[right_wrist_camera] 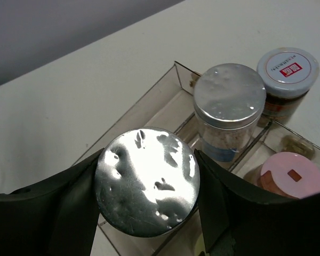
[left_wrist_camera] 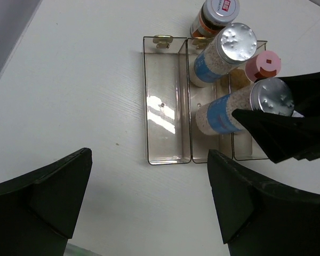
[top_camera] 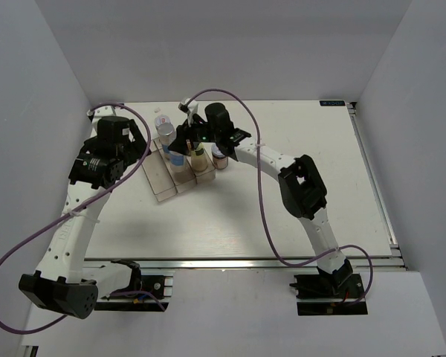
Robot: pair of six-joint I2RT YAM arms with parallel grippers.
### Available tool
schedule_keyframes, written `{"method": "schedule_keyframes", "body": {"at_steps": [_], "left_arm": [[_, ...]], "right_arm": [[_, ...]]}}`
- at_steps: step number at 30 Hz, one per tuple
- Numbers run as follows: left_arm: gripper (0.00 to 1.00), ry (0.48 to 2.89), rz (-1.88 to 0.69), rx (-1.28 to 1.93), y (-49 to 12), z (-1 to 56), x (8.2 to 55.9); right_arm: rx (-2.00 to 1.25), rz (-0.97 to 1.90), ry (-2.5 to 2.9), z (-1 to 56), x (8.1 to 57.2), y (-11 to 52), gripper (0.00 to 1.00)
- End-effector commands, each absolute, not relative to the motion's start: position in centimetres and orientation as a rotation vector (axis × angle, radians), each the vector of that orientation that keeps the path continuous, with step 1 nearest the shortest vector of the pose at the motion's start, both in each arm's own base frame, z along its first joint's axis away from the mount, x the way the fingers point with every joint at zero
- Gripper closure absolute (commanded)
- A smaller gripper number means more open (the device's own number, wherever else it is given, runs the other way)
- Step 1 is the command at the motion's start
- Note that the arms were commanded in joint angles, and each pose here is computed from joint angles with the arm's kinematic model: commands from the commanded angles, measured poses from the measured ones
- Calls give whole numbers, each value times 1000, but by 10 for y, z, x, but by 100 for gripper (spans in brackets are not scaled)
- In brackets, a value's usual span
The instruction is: Organize the condiment bottles
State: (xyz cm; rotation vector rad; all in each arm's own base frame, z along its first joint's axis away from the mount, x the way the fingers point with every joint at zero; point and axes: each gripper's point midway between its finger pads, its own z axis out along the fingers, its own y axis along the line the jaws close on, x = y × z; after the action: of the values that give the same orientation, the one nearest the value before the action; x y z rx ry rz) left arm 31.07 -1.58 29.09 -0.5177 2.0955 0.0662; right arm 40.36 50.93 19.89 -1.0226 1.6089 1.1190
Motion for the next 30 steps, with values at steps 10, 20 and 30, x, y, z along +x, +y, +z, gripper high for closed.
{"method": "schedule_keyframes", "body": {"at_steps": [10, 20, 30], "left_arm": [[2, 2090, 72, -535, -13, 288, 305], [2, 2090, 57, -525, -17, 286, 313], [2, 2077, 28, -466, -29, 294, 349]], "right_arm": [[-1107, 922, 1472, 204, 410, 522, 68], [-1137, 928, 1463, 207, 403, 520, 28], [-1096, 1020, 1390, 271, 386, 512, 21]]}}
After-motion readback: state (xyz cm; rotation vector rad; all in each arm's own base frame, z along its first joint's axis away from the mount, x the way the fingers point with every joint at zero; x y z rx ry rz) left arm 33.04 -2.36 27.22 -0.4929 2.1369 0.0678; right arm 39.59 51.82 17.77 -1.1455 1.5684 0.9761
